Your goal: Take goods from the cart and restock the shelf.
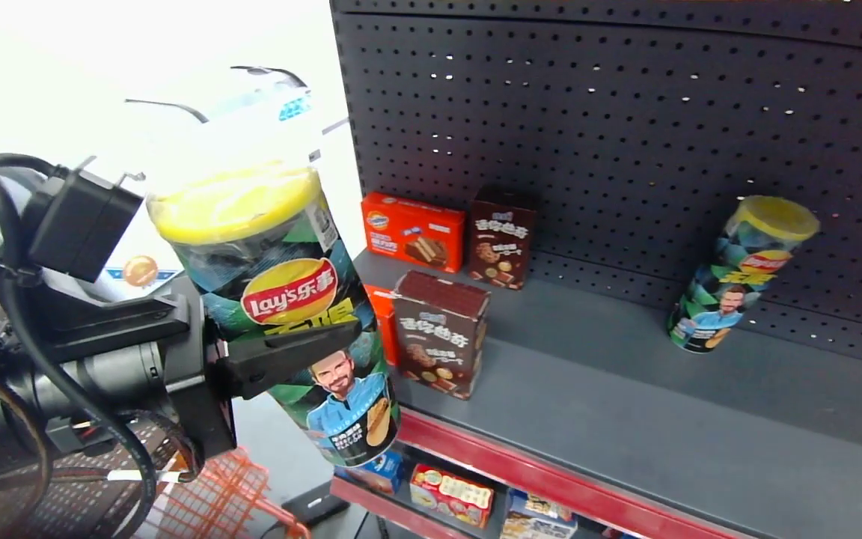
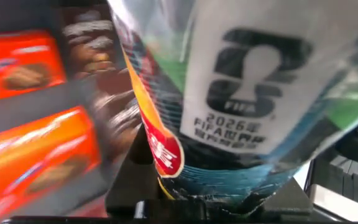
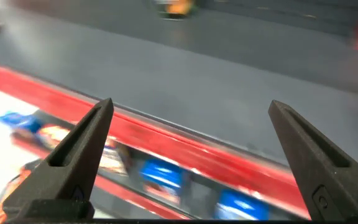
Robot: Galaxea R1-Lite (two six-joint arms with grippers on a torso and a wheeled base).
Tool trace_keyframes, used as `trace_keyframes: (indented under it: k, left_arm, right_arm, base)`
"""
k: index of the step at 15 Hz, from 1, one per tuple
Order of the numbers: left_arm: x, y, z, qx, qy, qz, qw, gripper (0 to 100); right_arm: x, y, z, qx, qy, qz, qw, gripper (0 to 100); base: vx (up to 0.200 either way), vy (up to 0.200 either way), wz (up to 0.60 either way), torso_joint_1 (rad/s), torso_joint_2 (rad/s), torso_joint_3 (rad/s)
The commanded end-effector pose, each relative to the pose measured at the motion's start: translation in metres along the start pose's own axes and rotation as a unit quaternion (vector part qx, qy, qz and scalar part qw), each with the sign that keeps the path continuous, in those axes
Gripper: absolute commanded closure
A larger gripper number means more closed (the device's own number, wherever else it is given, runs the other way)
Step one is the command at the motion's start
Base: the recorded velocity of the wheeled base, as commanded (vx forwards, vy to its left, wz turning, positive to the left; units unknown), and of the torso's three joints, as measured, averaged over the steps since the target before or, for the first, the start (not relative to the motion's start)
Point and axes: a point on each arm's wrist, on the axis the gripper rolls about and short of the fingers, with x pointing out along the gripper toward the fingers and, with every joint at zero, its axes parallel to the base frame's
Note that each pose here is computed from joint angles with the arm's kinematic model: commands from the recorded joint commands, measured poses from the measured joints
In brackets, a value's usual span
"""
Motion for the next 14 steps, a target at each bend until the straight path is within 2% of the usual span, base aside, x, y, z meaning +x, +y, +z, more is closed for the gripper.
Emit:
trace_keyframes:
  k: [1, 7, 14]
  left_arm:
    - [0.0008, 0.0005, 0.0002, 0.000, -0.001, 0.000, 1.0000, 100]
    - [0.0008, 0.0005, -0.0003, 0.000, 0.000, 0.000, 1.0000, 100]
    - [-0.0004, 0.0001, -0.0002, 0.000, -0.001, 0.001, 1.0000, 100]
  right_arm:
    - [0.0000, 0.0000, 0.0001, -0.001, -0.001, 0.000, 1.000, 0]
    - [0.0000, 0.0000, 0.0001, -0.001, -0.001, 0.001, 1.000, 0]
    - [0.0000, 0.0000, 0.0001, 0.000, -0.001, 0.000, 1.000, 0]
  base:
    - [0.000, 0.000, -0.60, 0.007, 0.00, 0.002]
    - [0.000, 0.000, -0.60, 0.001, 0.00, 0.004]
    - [0.000, 0.000, 0.00, 0.000, 0.00, 0.000]
